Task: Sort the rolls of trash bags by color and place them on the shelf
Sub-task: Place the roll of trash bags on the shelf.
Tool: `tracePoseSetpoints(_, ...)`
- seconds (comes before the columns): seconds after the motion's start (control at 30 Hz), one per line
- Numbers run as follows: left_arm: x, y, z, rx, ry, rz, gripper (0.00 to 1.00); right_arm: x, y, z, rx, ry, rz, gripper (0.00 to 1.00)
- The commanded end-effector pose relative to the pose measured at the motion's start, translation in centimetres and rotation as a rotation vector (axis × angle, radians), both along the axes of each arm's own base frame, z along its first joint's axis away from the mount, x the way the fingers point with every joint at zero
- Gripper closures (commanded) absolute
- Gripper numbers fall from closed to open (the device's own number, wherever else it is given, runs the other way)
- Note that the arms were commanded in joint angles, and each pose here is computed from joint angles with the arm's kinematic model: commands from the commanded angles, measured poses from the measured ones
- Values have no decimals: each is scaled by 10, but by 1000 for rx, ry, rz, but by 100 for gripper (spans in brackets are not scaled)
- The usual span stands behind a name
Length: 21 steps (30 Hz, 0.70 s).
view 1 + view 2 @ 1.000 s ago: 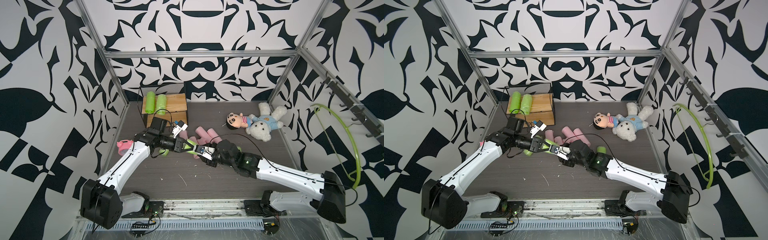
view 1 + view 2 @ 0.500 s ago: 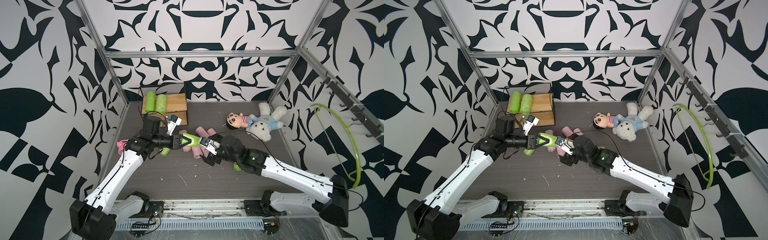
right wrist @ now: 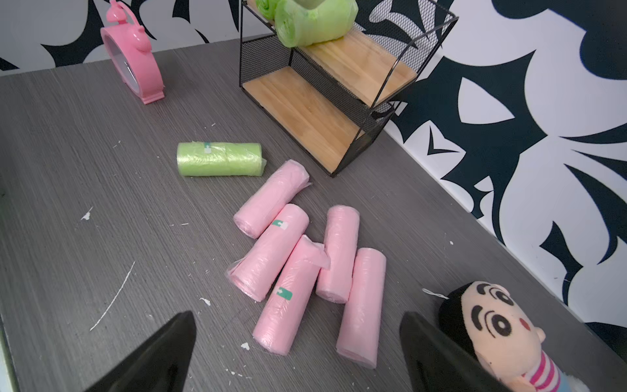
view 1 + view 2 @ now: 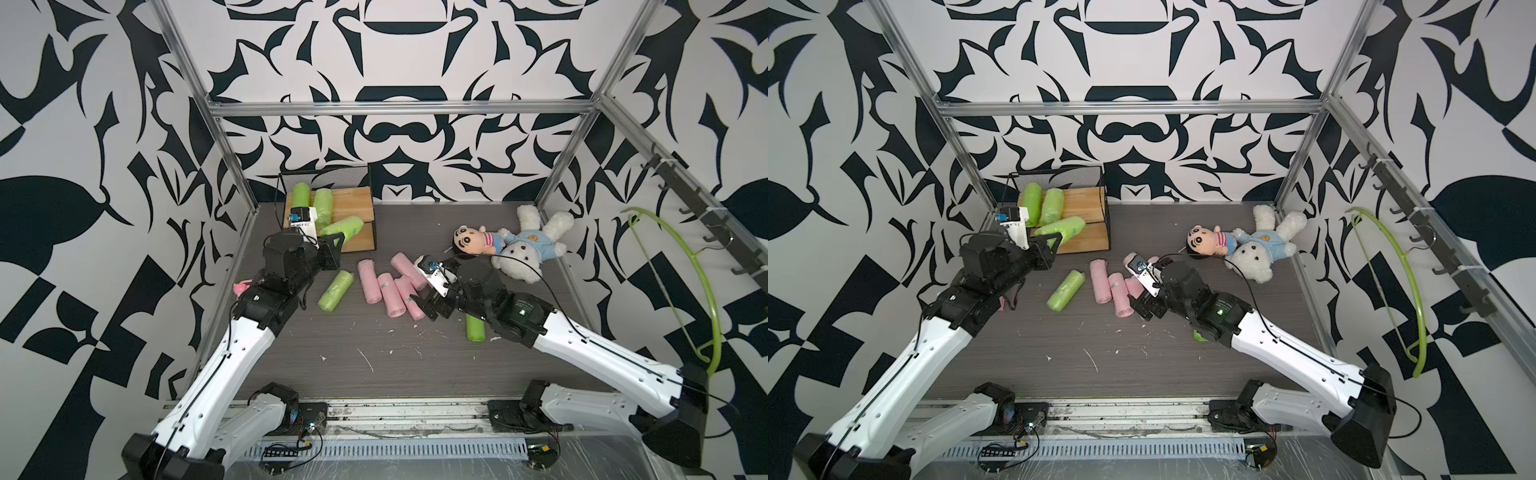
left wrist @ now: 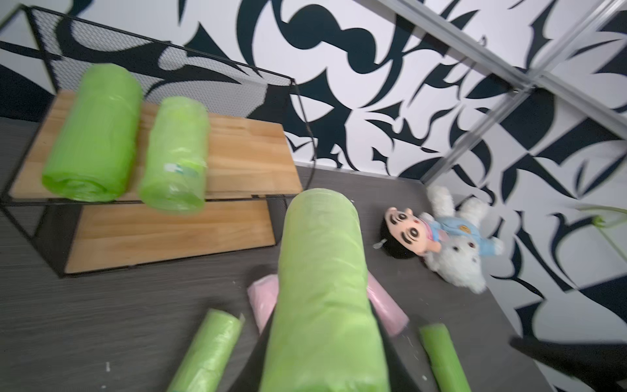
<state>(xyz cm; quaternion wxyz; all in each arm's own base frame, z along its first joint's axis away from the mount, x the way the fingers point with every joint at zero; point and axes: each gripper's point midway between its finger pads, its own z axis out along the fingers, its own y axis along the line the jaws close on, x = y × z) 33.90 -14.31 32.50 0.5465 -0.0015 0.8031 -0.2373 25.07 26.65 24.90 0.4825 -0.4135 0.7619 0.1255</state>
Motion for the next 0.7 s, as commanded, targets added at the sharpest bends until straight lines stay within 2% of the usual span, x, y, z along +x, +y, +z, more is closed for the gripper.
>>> tracePoseSetpoints(0.0, 39, 14, 41, 61, -151, 144, 99, 4, 6, 24, 78, -29, -9, 0)
tracePoseSetpoints(0.1, 68, 10, 37, 118, -171, 172, 99, 5, 8, 22, 79, -28, -3, 0)
tracePoseSetpoints(0.37, 145, -5, 4, 301, -177, 221, 96, 5, 11, 18, 67, -20, 8, 0)
tracePoseSetpoints(0.67, 195, -7, -31, 509, -173, 268, 91, 6, 10, 9, 50, -5, 4, 0)
